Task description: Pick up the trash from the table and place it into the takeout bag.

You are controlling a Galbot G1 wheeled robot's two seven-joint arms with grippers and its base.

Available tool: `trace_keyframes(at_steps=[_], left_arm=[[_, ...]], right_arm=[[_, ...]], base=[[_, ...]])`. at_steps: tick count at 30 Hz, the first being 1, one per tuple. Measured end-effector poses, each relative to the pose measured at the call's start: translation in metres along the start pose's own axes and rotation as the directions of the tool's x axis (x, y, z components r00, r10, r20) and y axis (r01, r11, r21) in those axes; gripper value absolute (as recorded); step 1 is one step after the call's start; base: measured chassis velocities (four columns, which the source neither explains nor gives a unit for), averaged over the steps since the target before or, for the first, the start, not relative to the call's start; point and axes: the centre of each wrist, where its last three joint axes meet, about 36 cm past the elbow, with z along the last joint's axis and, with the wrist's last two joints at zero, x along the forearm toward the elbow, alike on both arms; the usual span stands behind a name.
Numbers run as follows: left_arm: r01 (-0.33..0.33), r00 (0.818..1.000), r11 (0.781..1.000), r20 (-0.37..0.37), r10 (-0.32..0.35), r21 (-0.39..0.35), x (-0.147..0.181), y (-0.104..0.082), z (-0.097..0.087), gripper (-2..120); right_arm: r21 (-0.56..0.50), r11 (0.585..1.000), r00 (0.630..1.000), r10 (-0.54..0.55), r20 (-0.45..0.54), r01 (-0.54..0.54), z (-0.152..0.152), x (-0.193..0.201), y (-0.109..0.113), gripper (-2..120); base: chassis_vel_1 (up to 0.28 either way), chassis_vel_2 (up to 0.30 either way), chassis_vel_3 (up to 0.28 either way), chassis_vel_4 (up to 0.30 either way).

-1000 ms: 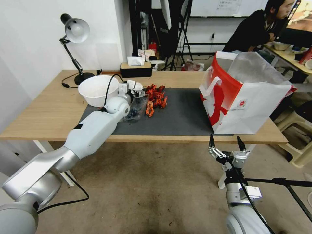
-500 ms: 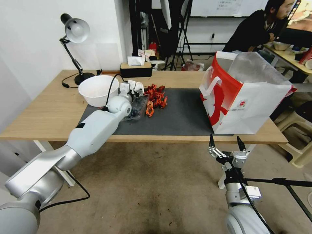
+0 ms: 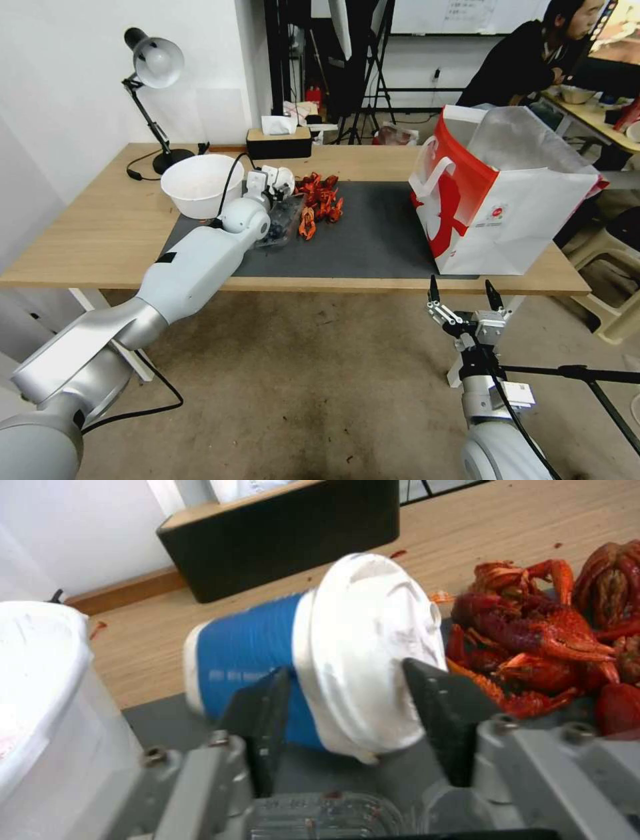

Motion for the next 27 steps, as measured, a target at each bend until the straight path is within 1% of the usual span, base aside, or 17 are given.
trace_keyframes(at_steps=[2,3,5,7,8,9,12,21,27], left_arm=[[0.0,1.0,1.0,-0.001,0.0,-0.002,0.0,0.0,0.0,35],[0.0,1.0,1.0,-0.001,0.0,-0.002,0.0,0.0,0.0,35],[-0.001,1.0,1.0,-0.001,0.001,-0.004,-0.001,0.001,0.001,25],[-0.001,1.0,1.0,-0.001,0.001,-0.007,-0.001,0.002,0.003,18],[-0.001,1.0,1.0,-0.001,0.001,-0.007,-0.001,0.002,0.003,18],[-0.002,1.0,1.0,0.0,0.002,-0.009,-0.001,0.002,0.004,16],[-0.004,1.0,1.0,0.002,0.004,-0.013,-0.002,0.003,0.006,13],[-0.014,1.0,1.0,0.018,0.015,-0.022,-0.004,0.008,0.013,13],[-0.023,0.999,1.0,0.04,0.024,-0.019,-0.004,0.009,0.013,13]], right_arm=[[0.0,1.0,1.0,0.0,0.0,0.0,0.0,0.0,0.0,100],[0.0,1.0,1.0,0.0,0.0,0.0,0.0,0.0,0.0,100],[0.0,1.0,1.0,-0.001,-0.001,0.001,0.0,0.001,0.0,100],[0.0,1.0,1.0,-0.001,-0.002,0.001,0.0,0.001,0.001,100],[0.0,1.0,1.0,-0.001,-0.002,0.001,0.0,0.001,0.001,100],[0.0,1.0,1.0,-0.001,-0.002,0.001,0.0,0.001,0.001,100],[0.0,1.0,1.0,-0.002,-0.002,0.002,0.0,0.002,0.001,100],[0.0,1.0,1.0,-0.004,-0.002,0.004,0.001,0.002,0.002,100],[0.001,1.0,1.0,-0.005,-0.001,0.005,0.0,0.002,0.002,100]], base=[[0.0,0.0,0.0,0.0],[0.0,0.0,0.0,0.0],[0.0,0.0,0.0,0.0],[0.0,0.0,0.0,0.0],[0.0,0.0,0.0,0.0],[0.0,0.0,0.0,0.0],[0.0,0.0,0.0,0.0],[0.0,0.0,0.0,0.0],[0.0,0.0,0.0,0.0]])
